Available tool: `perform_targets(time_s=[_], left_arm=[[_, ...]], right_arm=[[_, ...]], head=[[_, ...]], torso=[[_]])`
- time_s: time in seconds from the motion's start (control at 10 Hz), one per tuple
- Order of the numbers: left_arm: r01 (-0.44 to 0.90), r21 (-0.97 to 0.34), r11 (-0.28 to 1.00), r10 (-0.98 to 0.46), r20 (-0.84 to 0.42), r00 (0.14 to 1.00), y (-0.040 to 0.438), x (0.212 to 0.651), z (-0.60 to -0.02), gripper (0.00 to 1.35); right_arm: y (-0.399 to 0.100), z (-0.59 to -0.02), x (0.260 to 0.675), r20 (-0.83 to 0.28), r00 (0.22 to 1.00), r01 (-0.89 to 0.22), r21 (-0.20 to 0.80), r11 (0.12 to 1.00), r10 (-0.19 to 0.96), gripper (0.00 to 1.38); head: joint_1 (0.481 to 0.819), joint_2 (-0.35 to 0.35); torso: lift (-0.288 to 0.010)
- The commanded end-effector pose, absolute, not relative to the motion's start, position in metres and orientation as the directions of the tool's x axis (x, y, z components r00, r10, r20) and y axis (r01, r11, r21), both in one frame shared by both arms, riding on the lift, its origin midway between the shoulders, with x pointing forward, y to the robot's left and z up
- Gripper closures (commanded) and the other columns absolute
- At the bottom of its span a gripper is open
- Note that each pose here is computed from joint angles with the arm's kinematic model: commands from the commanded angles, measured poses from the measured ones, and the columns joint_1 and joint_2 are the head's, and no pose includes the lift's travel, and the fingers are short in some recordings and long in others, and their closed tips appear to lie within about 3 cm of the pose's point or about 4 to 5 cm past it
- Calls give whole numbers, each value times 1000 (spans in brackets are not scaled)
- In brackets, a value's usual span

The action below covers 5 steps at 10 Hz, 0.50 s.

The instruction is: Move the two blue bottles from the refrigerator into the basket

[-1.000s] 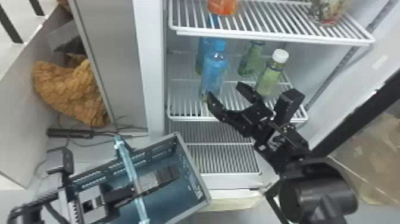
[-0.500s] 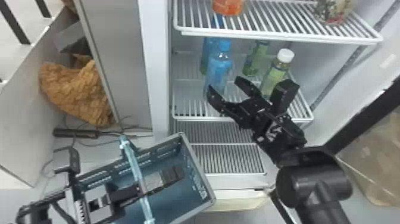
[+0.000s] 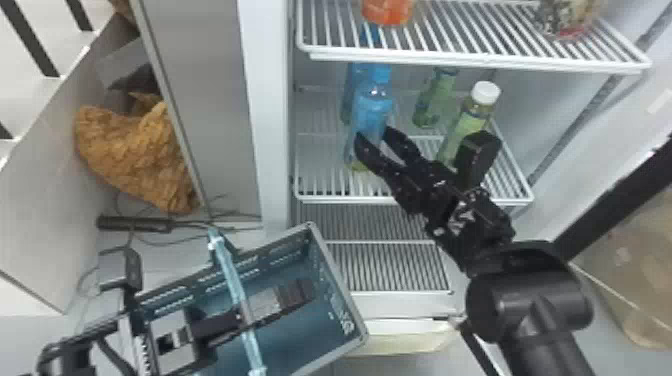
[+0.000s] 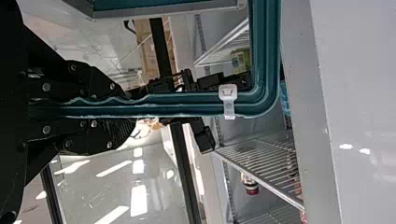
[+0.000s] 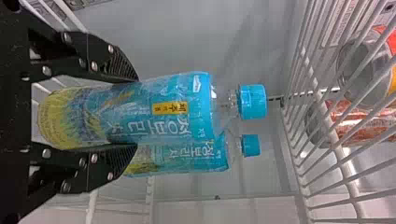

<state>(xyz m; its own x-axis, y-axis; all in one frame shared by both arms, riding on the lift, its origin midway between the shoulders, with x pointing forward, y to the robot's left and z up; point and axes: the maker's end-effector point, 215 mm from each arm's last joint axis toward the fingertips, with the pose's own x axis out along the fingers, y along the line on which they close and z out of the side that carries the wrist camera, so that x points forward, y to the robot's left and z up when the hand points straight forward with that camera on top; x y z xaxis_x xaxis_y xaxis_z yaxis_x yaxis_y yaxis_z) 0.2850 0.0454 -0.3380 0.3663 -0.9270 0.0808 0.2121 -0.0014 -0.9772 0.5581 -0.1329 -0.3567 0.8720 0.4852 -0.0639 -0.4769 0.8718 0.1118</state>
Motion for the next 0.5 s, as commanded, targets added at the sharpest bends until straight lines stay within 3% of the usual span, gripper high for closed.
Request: perform_targets(time_s=[0.0, 0.4], left_arm=[[212, -977, -2, -927, 81, 366, 45, 285, -338, 1202], [214, -977, -2, -927, 82, 366, 45, 286, -337, 1202]], right_arm=[[-136, -353, 558, -61, 878, -468, 103, 877, 476, 1167], [-142, -342, 538, -31, 883, -463, 114, 879, 469, 1167]], head=[[695, -116], [695, -128]], torso=[[-220], [-220]])
